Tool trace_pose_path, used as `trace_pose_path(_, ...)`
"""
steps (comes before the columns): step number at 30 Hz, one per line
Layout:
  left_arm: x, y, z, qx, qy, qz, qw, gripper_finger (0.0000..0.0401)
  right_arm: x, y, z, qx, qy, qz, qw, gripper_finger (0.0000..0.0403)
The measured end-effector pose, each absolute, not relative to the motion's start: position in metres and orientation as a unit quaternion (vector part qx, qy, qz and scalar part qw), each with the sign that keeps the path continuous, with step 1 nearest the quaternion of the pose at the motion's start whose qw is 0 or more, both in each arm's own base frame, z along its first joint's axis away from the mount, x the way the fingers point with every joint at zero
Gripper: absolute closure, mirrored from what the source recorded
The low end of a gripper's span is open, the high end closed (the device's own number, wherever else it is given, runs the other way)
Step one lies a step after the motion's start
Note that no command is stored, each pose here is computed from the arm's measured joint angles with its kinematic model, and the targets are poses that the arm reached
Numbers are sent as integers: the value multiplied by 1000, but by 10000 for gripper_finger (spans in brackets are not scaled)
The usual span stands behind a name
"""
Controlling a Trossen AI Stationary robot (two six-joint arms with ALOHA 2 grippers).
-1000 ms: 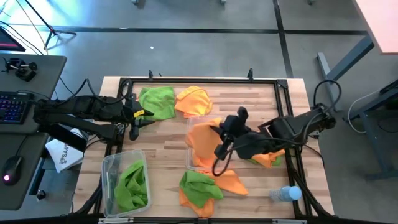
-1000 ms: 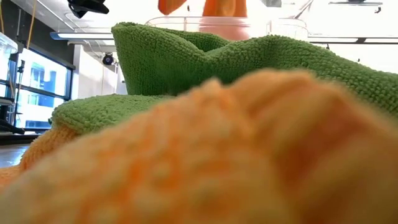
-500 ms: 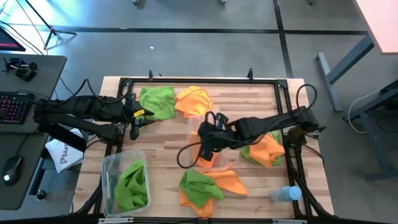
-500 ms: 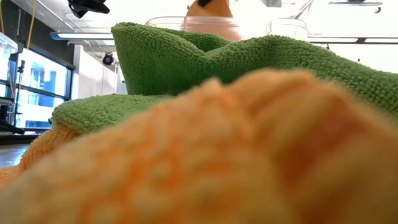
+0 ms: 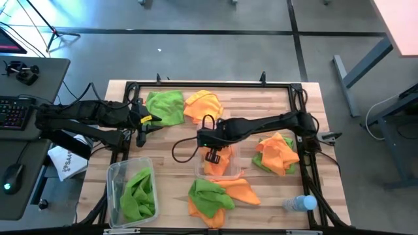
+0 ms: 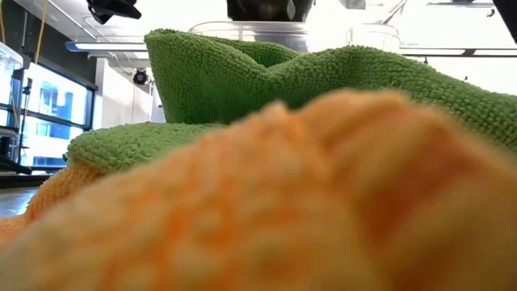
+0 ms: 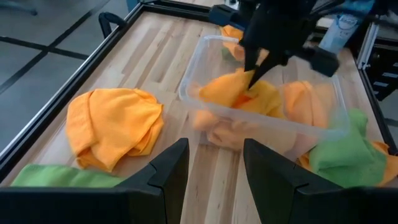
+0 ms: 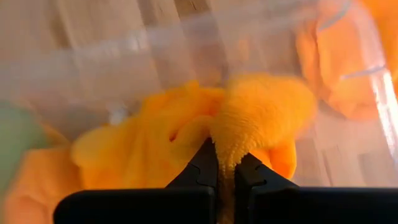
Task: Sort microfiber towel by color & place in baskets
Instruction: Put the yellow microfiber towel into the right transparent bin
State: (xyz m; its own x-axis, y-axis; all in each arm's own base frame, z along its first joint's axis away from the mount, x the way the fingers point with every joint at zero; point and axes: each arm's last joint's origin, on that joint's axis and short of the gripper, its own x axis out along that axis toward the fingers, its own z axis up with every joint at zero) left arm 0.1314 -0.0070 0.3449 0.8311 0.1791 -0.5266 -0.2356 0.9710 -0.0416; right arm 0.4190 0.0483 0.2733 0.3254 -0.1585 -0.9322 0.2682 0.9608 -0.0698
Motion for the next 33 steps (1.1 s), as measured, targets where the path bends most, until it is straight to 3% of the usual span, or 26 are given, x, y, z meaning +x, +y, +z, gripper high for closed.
trace_pose_path(7, 123, -6, 347, -54, 260, 110, 958, 261, 428, 49, 233, 10, 613, -97, 784, 403)
trace_pose_path(16, 114, -5, 351, -58, 242, 110, 962, 261, 425, 41, 181, 88, 601, -112, 786, 403)
trace_pose_path(25, 114, -4, 351, -49, 241, 122, 962, 261, 425, 33, 177, 142, 588, -157, 781, 379)
trace_pose_path(33, 114, -4, 351, -50, 241, 123, 962, 261, 426, 27, 184, 179, 591, -163, 769, 313)
